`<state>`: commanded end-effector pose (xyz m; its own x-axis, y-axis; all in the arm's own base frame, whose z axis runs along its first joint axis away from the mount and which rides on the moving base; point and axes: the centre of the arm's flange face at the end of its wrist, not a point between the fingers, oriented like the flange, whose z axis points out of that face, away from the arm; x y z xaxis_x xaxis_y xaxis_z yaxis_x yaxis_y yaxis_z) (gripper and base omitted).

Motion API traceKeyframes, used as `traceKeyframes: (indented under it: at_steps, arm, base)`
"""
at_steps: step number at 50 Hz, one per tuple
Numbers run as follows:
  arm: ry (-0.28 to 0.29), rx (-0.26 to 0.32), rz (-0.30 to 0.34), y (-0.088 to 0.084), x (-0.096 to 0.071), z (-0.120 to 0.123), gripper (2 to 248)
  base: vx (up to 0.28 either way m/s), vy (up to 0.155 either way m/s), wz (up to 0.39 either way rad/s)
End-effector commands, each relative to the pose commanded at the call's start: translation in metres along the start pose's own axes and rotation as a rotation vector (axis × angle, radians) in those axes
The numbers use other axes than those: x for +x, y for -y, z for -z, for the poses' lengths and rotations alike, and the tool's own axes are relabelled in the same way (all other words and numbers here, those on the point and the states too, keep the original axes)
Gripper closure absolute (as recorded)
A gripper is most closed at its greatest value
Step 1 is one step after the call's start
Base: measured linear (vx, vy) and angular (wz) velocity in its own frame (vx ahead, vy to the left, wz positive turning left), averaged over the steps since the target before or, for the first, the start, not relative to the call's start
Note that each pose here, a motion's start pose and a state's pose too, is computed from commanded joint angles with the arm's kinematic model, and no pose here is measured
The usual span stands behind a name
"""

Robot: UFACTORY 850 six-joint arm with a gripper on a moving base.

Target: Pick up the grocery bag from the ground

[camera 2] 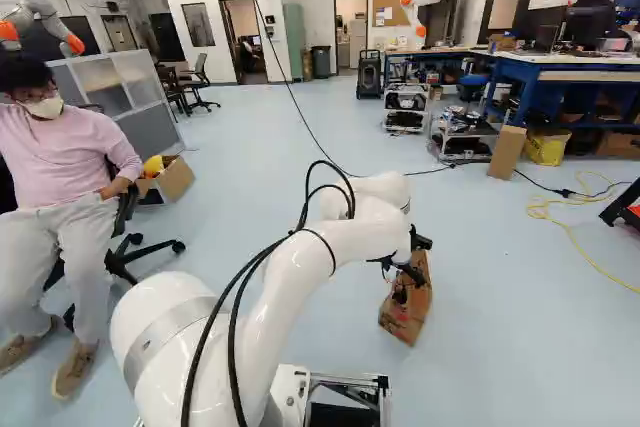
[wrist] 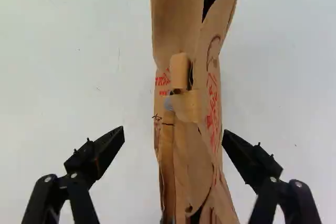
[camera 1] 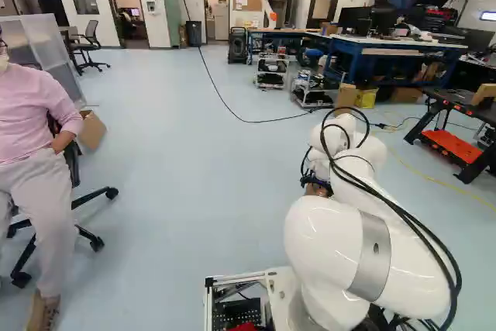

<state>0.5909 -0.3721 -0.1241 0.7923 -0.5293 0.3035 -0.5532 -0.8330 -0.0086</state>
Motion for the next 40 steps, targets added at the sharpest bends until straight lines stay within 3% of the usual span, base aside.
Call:
traceKeyframes:
  at_steps: [8,9,13,14,19,20,24,25,29,30,34,35,40]
  arm:
    - [0.0,0.0,0.0,0.0,-0.0001,-0.0001,8]
    - [0.0,0.0,0.0,0.0,-0.0001,-0.0001,45]
    - [0.0,0.0,0.0,0.0,-0.0001,-0.0001,45]
    - [0.0,0.0,0.0,0.0,-0.0001,-0.0001,83]
    - [0.0,0.0,0.0,0.0,-0.0001,-0.0001,83]
    - [0.0,0.0,0.0,0.0,-0.0001,-0.0001,122]
    - [0.0,0.0,0.0,0.0,-0.0001,-0.0001,122]
    - [0.0,0.0,0.0,0.0,-0.0001,-0.0001,160]
    - [0.0,0.0,0.0,0.0,-0.0001,-0.0001,160]
    - [0.0,0.0,0.0,0.0,-0.0001,-0.0001,198]
    - [0.0,0.0,0.0,0.0,-0.0001,-0.0001,198]
    - [0.0,0.0,0.0,0.0,-0.0001,-0.0001,228]
    - [0.0,0.0,0.0,0.0,-0.0001,-0.0001,228]
  base:
    - [0.0,0.0,0.0]
    - [0.0,0.0,0.0]
    - [0.0,0.0,0.0]
    - [0.0,0.0,0.0]
    - [0.0,0.0,0.0]
    - [0.0,0.0,0.0]
    - [0.0,0.0,0.0]
    - [0.0,0.0,0.0]
    - [0.0,0.0,0.0]
    - [0.0,0.0,0.0]
    - [0.0,0.0,0.0]
    - [0.0,0.0,0.0]
    - [0.0,0.0,0.0]
